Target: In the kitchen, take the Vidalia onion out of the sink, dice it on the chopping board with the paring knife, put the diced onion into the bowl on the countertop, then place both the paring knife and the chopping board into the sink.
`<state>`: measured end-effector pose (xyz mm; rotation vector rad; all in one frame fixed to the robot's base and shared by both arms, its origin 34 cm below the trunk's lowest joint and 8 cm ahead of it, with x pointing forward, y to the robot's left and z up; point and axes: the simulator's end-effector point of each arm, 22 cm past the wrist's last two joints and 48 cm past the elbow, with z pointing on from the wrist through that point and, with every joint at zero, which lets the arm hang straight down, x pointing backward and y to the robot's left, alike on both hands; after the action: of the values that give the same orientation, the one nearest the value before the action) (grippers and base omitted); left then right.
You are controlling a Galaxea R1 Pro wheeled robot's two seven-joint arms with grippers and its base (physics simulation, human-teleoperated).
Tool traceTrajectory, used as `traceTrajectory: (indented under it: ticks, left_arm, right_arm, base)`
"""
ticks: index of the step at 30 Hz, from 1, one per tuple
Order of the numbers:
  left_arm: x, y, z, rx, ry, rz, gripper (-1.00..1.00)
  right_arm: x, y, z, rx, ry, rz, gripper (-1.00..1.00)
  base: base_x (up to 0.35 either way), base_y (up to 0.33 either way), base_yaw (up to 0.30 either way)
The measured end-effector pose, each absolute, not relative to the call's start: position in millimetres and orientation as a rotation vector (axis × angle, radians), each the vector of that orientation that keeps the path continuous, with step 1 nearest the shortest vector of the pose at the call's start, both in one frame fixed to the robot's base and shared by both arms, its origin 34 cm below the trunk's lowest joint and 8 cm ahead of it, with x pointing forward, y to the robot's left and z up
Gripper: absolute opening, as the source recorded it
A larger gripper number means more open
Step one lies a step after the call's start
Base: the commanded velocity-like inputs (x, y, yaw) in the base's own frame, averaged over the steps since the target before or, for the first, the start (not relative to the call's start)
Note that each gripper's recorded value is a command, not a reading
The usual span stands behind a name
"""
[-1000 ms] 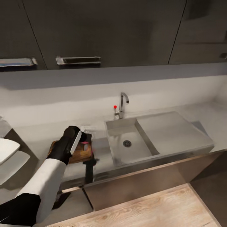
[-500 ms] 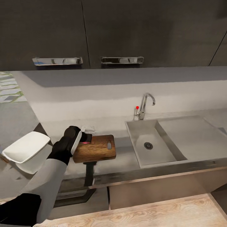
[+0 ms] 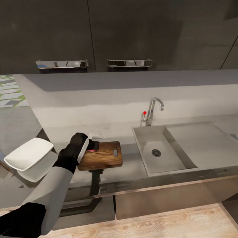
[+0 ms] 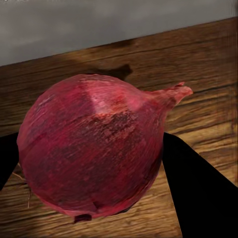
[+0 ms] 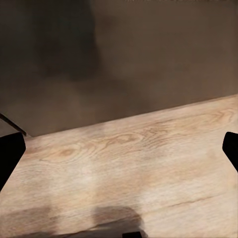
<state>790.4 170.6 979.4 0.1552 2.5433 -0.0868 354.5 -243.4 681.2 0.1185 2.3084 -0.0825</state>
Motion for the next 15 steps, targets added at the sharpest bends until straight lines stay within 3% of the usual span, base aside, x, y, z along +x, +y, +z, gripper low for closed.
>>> traceTrajectory:
  ticks: [15]
  left_arm:
    - [781,168,961,0.178,2.591,-0.076,-1.00]
  right_arm:
    - [354,-243,681,0.120,2.310,-0.082,1.00]
  base:
    - [0.000,0.000,0.000]
